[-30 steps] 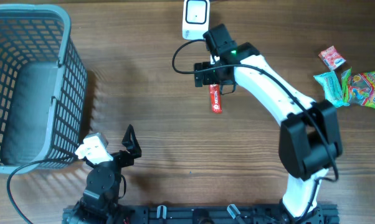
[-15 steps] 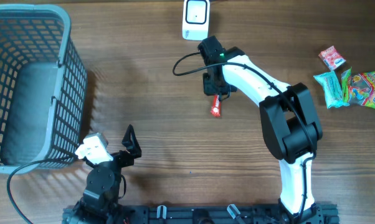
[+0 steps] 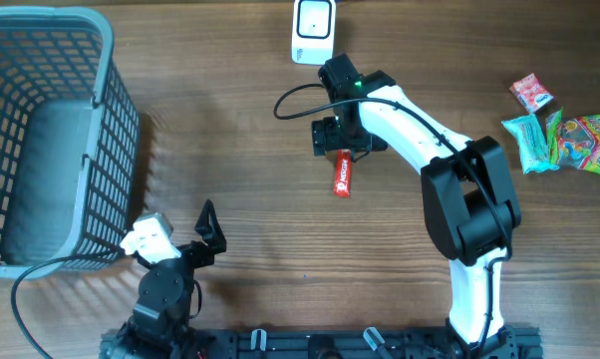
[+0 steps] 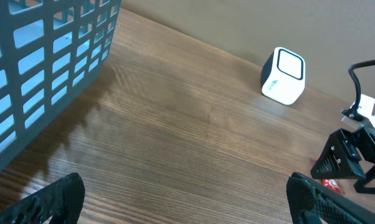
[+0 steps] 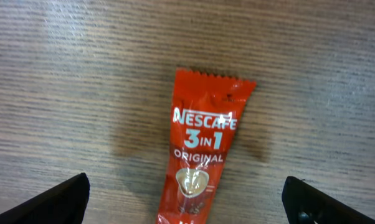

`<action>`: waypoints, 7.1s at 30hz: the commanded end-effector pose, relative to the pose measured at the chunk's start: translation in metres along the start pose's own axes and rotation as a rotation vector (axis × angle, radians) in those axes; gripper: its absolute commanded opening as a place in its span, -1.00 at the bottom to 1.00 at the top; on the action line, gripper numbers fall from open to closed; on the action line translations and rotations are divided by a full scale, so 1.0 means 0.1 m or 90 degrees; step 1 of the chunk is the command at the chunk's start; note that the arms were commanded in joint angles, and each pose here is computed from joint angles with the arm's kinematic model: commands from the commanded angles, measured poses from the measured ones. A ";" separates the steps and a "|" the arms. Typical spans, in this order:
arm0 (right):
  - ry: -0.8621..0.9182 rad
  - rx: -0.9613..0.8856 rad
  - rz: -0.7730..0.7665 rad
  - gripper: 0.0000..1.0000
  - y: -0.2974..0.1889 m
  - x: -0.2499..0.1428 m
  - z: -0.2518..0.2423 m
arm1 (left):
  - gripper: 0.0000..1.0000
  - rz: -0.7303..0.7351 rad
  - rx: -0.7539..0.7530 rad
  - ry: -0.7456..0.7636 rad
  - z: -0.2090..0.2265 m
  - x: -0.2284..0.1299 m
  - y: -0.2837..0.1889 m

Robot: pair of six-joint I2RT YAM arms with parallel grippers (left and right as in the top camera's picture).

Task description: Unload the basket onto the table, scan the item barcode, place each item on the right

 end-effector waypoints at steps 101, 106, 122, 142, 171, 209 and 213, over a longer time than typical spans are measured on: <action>-0.055 -0.051 0.061 0.89 -0.17 -1.48 0.31 | 1.00 -0.004 0.000 -0.004 0.00 0.00 0.00; -0.074 -0.021 0.038 0.92 -0.02 -1.60 0.46 | 1.00 -0.004 0.000 -0.004 0.00 0.00 0.00; -0.269 0.561 0.287 -0.91 -0.97 -1.62 1.20 | 1.00 -0.004 0.000 -0.004 0.00 0.00 0.00; -0.684 1.071 -0.271 -0.91 -1.70 -0.95 0.79 | 1.00 -0.004 0.000 -0.004 0.00 0.00 0.00; 0.023 0.448 -0.294 -0.91 -0.89 0.74 0.42 | 1.00 -0.004 0.000 -0.004 0.00 0.00 0.00; 0.366 -0.140 -0.022 -0.91 -0.19 0.64 -3.03 | 1.00 -0.004 0.000 -0.004 0.00 0.00 0.00; 0.500 -0.154 -0.011 -0.66 -0.01 0.30 -3.76 | 1.00 -0.004 0.000 -0.004 0.00 0.00 0.00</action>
Point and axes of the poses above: each gripper's point midway between its finger pads, its own y axis out along the fingers, its own z axis along the line the jaws close on, x = y × z, the point moved 3 cm from there along -y, back along the fingers, and after that the axes turned 10 degrees about y, right-handed, at the moved point
